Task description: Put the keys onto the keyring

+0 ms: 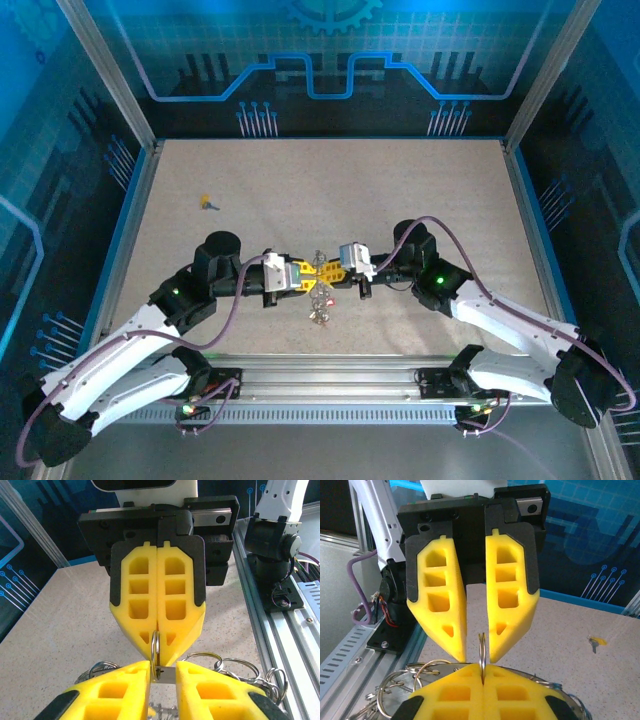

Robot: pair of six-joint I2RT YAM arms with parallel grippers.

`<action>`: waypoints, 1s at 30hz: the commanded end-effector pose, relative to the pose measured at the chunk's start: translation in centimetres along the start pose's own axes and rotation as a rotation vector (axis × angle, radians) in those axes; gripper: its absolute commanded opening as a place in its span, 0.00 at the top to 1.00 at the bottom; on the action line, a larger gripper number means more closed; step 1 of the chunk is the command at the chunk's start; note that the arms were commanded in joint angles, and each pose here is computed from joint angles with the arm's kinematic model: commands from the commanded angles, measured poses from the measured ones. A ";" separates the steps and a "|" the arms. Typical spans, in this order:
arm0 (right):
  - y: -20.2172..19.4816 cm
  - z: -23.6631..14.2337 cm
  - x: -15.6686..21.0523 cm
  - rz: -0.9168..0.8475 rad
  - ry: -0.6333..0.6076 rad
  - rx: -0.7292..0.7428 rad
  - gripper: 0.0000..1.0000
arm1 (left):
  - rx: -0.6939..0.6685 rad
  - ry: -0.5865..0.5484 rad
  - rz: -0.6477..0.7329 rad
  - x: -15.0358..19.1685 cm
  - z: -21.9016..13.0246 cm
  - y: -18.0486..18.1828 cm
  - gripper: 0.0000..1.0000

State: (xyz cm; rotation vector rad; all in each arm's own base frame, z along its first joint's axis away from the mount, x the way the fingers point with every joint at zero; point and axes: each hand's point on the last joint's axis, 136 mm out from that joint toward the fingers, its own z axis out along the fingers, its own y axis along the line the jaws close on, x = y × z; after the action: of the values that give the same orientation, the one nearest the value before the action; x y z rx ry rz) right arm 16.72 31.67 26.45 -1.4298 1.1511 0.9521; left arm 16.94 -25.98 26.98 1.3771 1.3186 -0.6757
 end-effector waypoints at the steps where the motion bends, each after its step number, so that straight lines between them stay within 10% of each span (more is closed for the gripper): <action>1: -0.8 -0.2 -2.5 -0.068 -0.060 0.007 1.00 | 0.024 -0.020 0.003 -0.6 0.0 -0.3 0.73; 10: -0.7 -0.4 -2.6 -0.072 -0.060 0.007 1.00 | 0.015 -0.021 0.011 -0.8 -0.1 -0.2 0.87; 20: -0.8 -0.7 -1.7 -0.063 -0.020 0.039 1.00 | -0.221 0.037 -0.136 -0.3 -1.5 3.8 0.28; 30: -2.5 -1.5 0.3 -0.041 0.059 0.171 1.00 | -0.648 0.190 -0.702 5.4 -8.6 13.1 0.20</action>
State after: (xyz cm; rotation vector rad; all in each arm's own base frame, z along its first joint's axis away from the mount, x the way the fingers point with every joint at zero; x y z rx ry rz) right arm 18.15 31.01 26.05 -1.3917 1.2161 0.8422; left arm 25.76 -17.80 29.78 0.7651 1.7477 -0.5102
